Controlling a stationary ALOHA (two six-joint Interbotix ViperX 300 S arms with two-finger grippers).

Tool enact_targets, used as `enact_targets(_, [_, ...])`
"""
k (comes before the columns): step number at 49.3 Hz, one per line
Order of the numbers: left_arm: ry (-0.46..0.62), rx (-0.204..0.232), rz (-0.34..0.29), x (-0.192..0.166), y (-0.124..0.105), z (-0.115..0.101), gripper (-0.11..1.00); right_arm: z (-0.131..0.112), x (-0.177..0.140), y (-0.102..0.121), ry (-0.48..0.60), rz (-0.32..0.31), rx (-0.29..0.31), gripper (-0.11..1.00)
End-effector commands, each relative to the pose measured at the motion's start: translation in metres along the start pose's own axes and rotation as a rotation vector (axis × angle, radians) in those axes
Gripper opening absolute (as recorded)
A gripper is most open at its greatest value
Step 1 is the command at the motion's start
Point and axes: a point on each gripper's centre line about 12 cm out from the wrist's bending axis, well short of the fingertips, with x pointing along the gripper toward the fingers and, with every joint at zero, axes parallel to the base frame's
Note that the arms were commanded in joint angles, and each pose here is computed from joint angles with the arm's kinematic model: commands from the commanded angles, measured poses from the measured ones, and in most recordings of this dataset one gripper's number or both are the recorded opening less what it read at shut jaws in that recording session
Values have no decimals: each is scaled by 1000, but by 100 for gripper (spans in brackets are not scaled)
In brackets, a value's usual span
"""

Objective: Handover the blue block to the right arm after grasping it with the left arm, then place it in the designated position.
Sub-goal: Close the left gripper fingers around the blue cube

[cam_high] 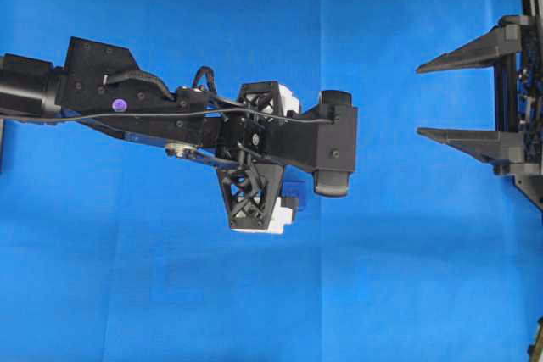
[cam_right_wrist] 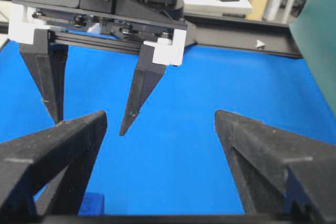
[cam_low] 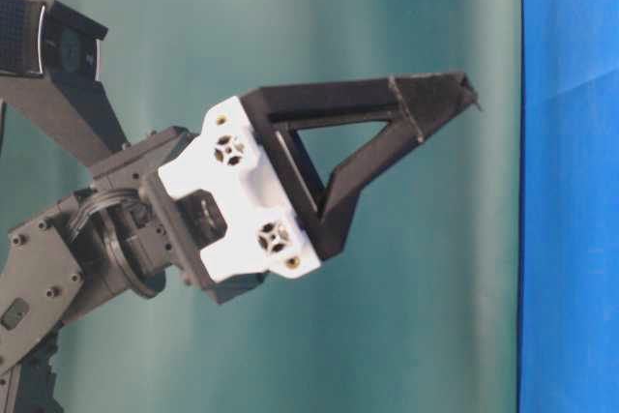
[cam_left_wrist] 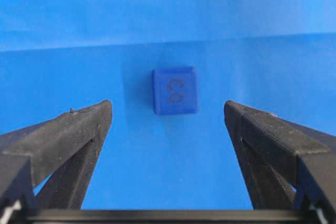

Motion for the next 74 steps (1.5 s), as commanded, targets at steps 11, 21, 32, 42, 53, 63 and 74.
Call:
enact_targets(11, [-43,0,1,-14,1,10,92,12,3,1,-28,1,3,97])
enact_targets(21, [-40,-4,1,-12,1,10,92,12,3,1,-28,1,3,97])
enact_targets(32, [-26,-5,1,7,1,-1,92,11,4,1,-23,1,3,97])
enact_targets(42, [-66,-19,-4,25,0,-14,92,10,5,0,-18,1,3,97])
enact_targets(53, [-35,-64,-4,55,1,-33,92,9,5,0,-18,-1,3,97])
enact_targets(63, [-17,-62,-3,76,1,-40,92,7,6,0,-11,0,3,97])
enact_targets(74, [3,-64,-3,96,0,-48,92,7,7,0,-8,-2,3,97])
